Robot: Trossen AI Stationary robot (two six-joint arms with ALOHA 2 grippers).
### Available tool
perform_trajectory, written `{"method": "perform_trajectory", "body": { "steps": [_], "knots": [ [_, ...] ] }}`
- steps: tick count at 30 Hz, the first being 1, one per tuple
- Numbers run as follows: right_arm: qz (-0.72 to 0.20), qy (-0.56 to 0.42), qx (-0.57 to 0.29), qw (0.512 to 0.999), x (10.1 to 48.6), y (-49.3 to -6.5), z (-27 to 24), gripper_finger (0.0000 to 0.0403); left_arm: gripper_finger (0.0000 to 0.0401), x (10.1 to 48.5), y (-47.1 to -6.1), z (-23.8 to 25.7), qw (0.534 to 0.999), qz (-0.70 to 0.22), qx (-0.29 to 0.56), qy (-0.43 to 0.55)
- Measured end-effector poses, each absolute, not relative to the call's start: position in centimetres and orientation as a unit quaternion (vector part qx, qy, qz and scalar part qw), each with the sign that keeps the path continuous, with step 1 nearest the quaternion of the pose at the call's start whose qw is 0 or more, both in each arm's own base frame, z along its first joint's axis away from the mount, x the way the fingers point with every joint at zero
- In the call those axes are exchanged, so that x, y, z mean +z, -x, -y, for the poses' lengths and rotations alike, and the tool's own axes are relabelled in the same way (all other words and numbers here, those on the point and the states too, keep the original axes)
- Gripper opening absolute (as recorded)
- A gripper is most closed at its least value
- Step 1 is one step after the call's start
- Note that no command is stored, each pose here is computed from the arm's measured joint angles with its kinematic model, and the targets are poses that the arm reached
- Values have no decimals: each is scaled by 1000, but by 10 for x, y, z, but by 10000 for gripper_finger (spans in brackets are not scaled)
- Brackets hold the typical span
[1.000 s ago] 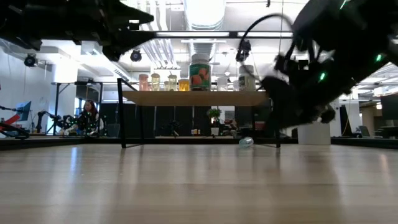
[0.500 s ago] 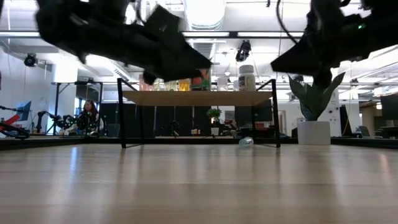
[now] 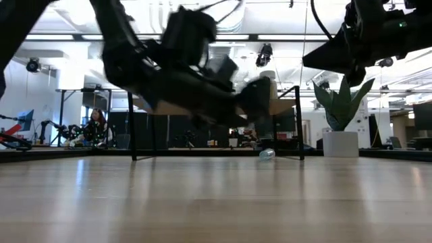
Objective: Pick and place medicine bottles onto shelf by color
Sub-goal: Put the blue pill bottle on the shelf
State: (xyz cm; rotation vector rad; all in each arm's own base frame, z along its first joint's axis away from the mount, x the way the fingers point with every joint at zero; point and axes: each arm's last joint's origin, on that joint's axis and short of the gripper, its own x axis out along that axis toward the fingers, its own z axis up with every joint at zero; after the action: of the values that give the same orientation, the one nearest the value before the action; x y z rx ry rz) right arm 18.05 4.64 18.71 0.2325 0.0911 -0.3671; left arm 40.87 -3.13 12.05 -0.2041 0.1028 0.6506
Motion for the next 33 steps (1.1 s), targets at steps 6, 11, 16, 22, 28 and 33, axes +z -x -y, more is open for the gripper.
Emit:
{"method": "perform_trajectory", "body": {
  "steps": [6,11,16,22,28,33],
  "knots": [
    [-48,-103,-181,977,187,-181,-46,43,254,107,-446,27,929,-75,357,58],
    [-53,-92,-178,978,186,-180,-48,43,254,94,-468,7,904,-137,402,44],
    [-69,-87,-179,978,183,-179,-48,43,254,90,-473,-8,891,-130,425,93],
    [-74,-83,-175,978,182,-179,-50,43,259,90,-472,-20,891,-133,421,103],
    [-72,-86,-175,978,182,-179,-50,43,315,86,-472,-37,894,-145,394,153],
    [-71,-86,-172,979,182,-179,-50,43,356,84,-469,-41,885,-141,419,144]
  ]
}}
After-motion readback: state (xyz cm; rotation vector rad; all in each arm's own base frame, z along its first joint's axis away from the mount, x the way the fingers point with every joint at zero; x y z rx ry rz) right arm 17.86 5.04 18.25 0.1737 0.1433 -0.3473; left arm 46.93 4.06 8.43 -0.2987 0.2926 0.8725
